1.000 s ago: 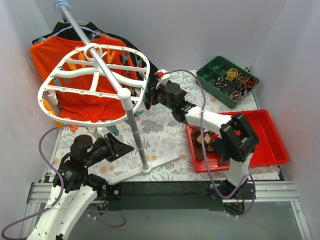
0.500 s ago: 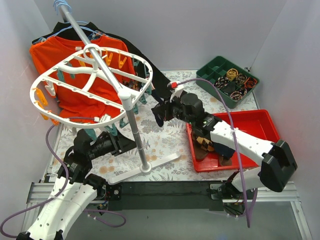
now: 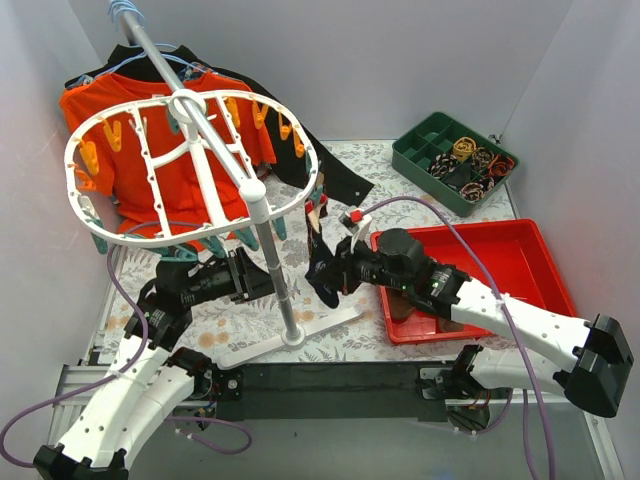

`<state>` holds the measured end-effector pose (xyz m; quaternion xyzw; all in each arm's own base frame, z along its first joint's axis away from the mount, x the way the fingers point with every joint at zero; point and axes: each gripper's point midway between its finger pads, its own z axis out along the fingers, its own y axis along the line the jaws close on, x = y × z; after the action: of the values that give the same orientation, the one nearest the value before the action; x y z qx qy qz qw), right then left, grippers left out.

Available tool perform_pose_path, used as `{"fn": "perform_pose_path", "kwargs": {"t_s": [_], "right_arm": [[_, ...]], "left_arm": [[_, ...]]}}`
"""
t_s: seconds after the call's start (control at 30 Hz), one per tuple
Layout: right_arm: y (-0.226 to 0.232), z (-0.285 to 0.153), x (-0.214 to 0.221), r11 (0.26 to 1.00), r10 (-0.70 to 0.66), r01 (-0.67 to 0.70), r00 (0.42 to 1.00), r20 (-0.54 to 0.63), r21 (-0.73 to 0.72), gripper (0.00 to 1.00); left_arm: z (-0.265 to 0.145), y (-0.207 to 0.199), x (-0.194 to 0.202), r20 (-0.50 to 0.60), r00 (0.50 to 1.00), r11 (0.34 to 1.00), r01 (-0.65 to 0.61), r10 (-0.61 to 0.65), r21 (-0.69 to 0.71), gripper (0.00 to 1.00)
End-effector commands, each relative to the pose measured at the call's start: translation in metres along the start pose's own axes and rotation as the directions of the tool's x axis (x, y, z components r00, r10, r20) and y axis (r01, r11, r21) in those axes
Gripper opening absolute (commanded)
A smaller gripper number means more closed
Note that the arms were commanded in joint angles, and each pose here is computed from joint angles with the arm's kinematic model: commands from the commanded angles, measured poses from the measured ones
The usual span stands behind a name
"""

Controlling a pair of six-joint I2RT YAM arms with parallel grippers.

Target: Remove the socks clipped to the hanger

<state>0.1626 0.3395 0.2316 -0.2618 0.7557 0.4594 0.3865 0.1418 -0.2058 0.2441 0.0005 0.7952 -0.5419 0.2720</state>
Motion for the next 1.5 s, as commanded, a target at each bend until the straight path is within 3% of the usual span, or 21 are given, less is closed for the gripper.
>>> {"fn": "perform_pose_path", "kwargs": {"t_s": [0.0, 0.63, 1.07, 1.47], "right_arm": [[0.033, -0.002, 0.015, 0.996, 0.019, -0.021, 0.999, -0.028, -0.086, 0.01], [0.090, 0.006, 0.013, 0.964, -0.042, 0.033, 0.999, -0.027, -0.263, 0.06], [0.066, 0.038, 0.007, 0.991, -0.082, 0.075, 0.995, -0.060, -0.107, 0.04], [0.074, 0.037, 0.014, 0.990, -0.130, 0.124, 0.986, -0.101, -0.059, 0.03]], "left_arm": [[-0.009, -0.035, 0.012, -0.085, 0.995, 0.987, -0.031, 0.045, 0.159, 0.37], [-0.013, -0.057, 0.012, -0.111, 0.988, 0.961, -0.072, 0.105, 0.268, 0.40], [-0.012, -0.071, 0.002, -0.103, 0.989, 0.953, -0.067, 0.102, 0.294, 0.41], [0.007, -0.052, -0.027, 0.003, 1.000, 0.986, 0.020, -0.021, 0.166, 0.43]]}}
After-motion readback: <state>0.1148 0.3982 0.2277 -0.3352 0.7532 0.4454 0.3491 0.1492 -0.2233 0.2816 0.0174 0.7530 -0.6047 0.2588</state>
